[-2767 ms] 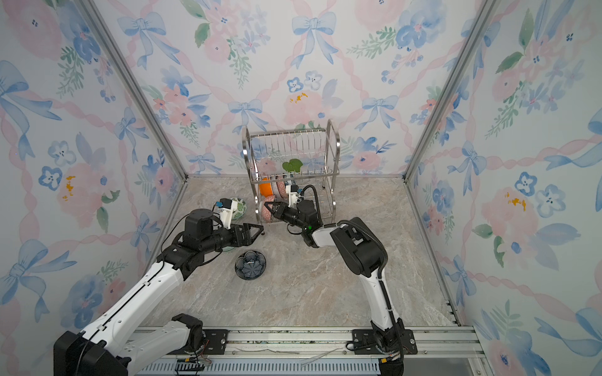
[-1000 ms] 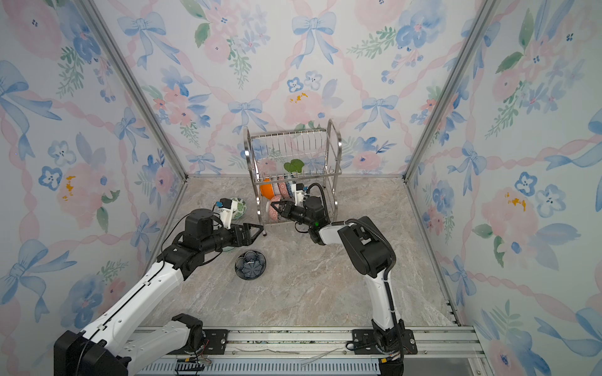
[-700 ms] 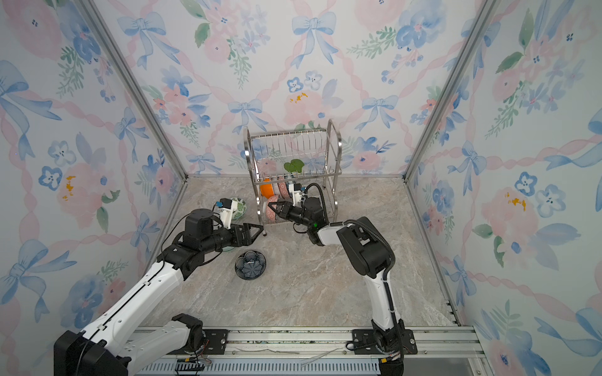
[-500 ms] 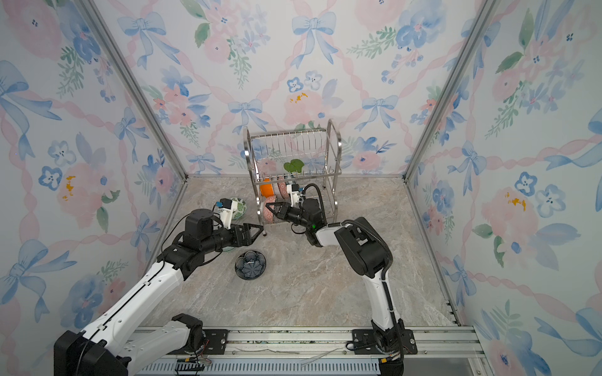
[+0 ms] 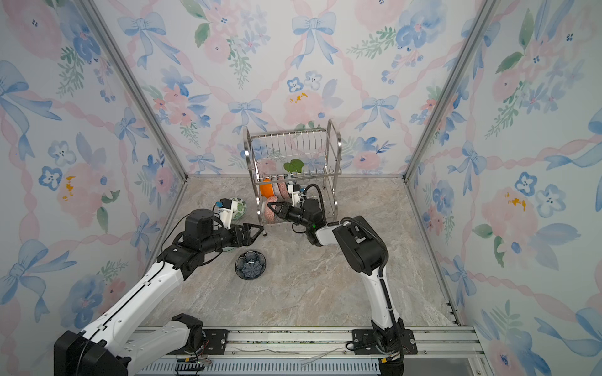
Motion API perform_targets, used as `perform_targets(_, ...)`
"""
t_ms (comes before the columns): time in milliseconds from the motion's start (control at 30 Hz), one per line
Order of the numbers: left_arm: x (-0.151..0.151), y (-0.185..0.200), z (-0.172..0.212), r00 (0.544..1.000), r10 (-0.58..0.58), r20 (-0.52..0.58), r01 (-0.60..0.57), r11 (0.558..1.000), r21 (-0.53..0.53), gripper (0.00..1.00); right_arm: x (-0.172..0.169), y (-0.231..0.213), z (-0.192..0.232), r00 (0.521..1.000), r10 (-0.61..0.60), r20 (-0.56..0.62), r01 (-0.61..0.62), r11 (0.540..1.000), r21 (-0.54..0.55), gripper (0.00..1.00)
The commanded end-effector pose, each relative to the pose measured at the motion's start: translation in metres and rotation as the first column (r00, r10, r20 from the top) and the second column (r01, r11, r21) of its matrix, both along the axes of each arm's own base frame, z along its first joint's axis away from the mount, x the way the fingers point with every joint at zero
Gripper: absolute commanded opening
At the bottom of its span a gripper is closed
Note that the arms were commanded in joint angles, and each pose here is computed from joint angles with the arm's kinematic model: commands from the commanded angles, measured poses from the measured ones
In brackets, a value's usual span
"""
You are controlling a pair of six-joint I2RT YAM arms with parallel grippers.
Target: Load the bowls into the dish rack
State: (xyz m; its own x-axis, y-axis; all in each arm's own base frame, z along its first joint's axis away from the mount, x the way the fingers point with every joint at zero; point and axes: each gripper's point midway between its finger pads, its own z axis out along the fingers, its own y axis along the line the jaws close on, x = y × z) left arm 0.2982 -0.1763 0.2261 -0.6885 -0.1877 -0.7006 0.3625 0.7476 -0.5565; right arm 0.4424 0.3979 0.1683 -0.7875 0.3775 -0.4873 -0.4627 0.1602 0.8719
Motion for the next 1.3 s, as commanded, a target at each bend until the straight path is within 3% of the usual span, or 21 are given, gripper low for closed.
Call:
perform_targets(0,-0.002,0.003,-0.002,1.0,0.007,0.005,-0.007,1.0,0.006,0.98,0.004,-0.002,-0.006,1.0,0.011,0.009,-0.011,1.0,0.004,0.0)
perform_targets(667,-0.002,0.003,-0.001,1.0,0.007,0.003,-0.007,1.0,0.003,0.98,-0.003,-0.006,-0.016,0.998,0.061,0.01,-0.058,0.983,-0.173,0.05)
perform_targets(1267,-0.004,0.003,0.002,1.0,0.008,0.013,-0.008,1.0,-0.003,0.98,-0.008,0.001,-0.016,0.995,0.096,0.008,-0.09,0.964,-0.25,0.22)
